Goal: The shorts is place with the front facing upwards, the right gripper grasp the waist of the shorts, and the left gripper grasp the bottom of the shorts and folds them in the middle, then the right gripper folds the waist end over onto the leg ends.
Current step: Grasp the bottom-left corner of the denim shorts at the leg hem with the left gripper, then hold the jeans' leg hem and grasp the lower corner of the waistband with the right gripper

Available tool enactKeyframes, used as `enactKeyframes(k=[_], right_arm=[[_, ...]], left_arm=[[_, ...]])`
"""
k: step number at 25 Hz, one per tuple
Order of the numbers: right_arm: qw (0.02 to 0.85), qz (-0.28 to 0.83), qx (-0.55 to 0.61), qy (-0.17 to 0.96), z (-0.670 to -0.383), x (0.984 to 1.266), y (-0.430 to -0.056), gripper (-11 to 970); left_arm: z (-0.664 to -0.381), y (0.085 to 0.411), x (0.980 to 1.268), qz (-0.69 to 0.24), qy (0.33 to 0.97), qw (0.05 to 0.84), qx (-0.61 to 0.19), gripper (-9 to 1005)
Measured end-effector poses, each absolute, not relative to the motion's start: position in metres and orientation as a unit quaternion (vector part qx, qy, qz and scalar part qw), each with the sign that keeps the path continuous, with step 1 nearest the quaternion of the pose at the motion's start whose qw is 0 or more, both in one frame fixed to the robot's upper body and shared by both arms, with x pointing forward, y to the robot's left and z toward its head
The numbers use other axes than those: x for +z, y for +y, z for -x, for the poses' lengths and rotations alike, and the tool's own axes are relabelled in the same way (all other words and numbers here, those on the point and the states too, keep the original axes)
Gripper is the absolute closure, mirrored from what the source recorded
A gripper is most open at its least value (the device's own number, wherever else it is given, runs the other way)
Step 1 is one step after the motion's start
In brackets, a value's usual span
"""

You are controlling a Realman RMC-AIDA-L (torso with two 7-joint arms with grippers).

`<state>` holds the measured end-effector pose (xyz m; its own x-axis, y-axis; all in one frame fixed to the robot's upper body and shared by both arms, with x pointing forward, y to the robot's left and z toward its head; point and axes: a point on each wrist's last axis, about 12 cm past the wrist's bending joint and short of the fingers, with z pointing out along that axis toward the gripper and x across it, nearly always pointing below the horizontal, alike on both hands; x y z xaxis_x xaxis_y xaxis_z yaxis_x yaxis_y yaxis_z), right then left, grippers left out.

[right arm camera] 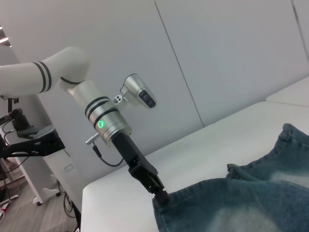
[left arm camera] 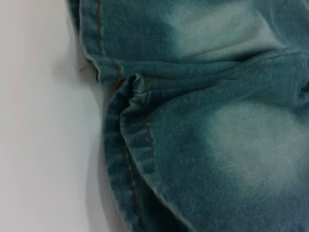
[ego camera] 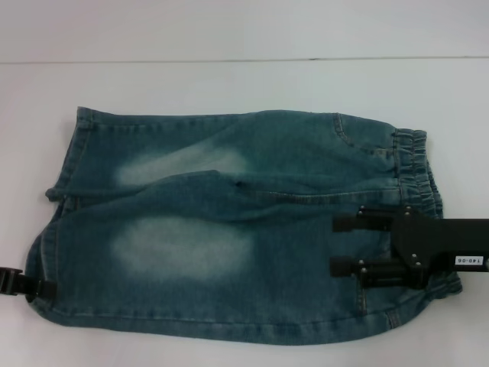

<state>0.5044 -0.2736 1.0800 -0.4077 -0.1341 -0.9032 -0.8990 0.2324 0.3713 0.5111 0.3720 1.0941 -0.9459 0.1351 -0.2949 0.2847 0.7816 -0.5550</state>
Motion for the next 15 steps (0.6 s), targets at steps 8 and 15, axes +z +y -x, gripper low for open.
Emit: enactKeyframes(k=[8, 15], right_arm=[[0.399, 0.364, 0.493, 0.682, -0.506, 1.083, -0.277, 134], [0.390, 0.290, 0.494, 0.721, -0.522, 1.103, -0.307, 134]], left_arm=[[-0.511, 0.370, 1.093, -0.112, 0.936, 0.121, -0.312, 909], [-0.518, 0.367, 1.099, -0.113, 0.930, 0.140, -0.321, 982]])
